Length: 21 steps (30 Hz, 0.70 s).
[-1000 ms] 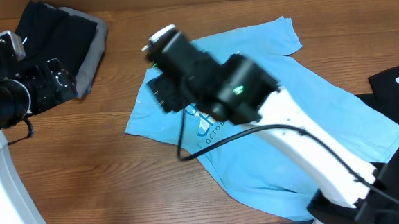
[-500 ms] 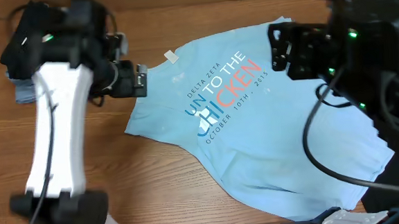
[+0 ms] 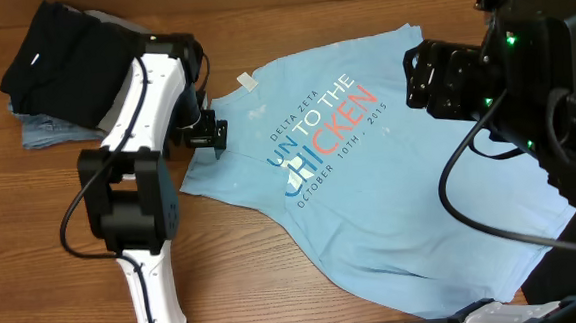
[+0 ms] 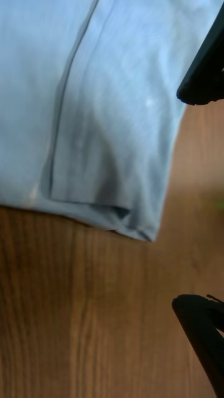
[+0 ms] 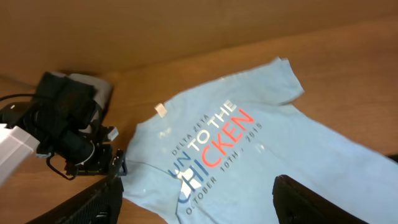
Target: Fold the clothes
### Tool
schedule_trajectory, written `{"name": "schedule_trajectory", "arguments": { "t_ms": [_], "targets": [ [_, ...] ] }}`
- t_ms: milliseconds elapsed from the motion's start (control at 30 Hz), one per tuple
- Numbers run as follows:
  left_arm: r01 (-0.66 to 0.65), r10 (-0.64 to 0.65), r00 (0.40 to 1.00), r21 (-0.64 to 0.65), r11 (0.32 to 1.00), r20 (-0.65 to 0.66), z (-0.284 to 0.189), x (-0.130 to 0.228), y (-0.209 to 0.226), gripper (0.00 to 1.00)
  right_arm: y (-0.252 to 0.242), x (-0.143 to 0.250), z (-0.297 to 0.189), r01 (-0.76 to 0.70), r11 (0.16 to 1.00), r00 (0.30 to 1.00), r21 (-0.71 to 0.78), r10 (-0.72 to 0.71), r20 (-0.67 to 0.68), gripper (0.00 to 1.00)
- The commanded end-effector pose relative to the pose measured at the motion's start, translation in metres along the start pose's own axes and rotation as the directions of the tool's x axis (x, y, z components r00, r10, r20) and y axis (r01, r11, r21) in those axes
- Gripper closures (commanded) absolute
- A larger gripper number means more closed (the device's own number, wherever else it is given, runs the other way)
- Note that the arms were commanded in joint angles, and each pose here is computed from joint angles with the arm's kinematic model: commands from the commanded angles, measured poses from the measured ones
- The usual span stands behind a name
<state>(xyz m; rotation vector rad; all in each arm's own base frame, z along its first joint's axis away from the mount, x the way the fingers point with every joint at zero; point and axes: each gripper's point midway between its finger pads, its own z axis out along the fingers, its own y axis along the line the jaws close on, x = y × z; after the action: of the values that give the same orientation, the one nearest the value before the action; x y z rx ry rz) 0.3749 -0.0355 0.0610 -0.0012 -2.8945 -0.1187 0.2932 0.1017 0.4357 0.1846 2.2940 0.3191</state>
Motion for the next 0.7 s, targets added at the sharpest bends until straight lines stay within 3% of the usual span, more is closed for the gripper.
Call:
{"name": "schedule_trajectory", "arguments": {
  "t_ms": [0,133,400,433,533,667],
  "targets": [
    [0.006,-0.009,0.999,-0.065,0.998,-0.049,0.026,-0.006,0.009,0.00,-0.010,0.000,0.012,-0.093,0.995,0.995,0.048,0.094,-0.027,0.19],
    [0.012,-0.021,0.996,-0.101,0.995,-0.086,0.046,-0.010,0.012,0.05,-0.021,0.007,0.031,-0.108,0.988,0.989,0.111,0.118,-0.087,0.19],
    [0.051,-0.072,0.986,-0.136,0.989,-0.153,0.065,-0.002,0.023,0.47,-0.051,0.011,0.071,-0.136,0.962,0.970,0.239,0.179,-0.168,0.20],
    [0.084,-0.112,0.979,-0.161,0.983,-0.168,0.070,0.003,0.032,0.63,-0.060,0.009,0.078,-0.151,0.953,0.965,0.264,0.200,-0.170,0.20],
    [0.167,-0.207,0.957,-0.198,0.966,-0.201,0.084,0.015,0.053,0.96,-0.079,0.005,0.087,-0.196,0.929,0.953,0.313,0.256,-0.163,0.21],
    [0.275,-0.320,0.914,-0.200,0.940,-0.248,0.098,0.031,0.083,0.96,-0.103,-0.001,0.091,-0.241,0.902,0.940,0.359,0.309,-0.146,0.22]
  ]
}}
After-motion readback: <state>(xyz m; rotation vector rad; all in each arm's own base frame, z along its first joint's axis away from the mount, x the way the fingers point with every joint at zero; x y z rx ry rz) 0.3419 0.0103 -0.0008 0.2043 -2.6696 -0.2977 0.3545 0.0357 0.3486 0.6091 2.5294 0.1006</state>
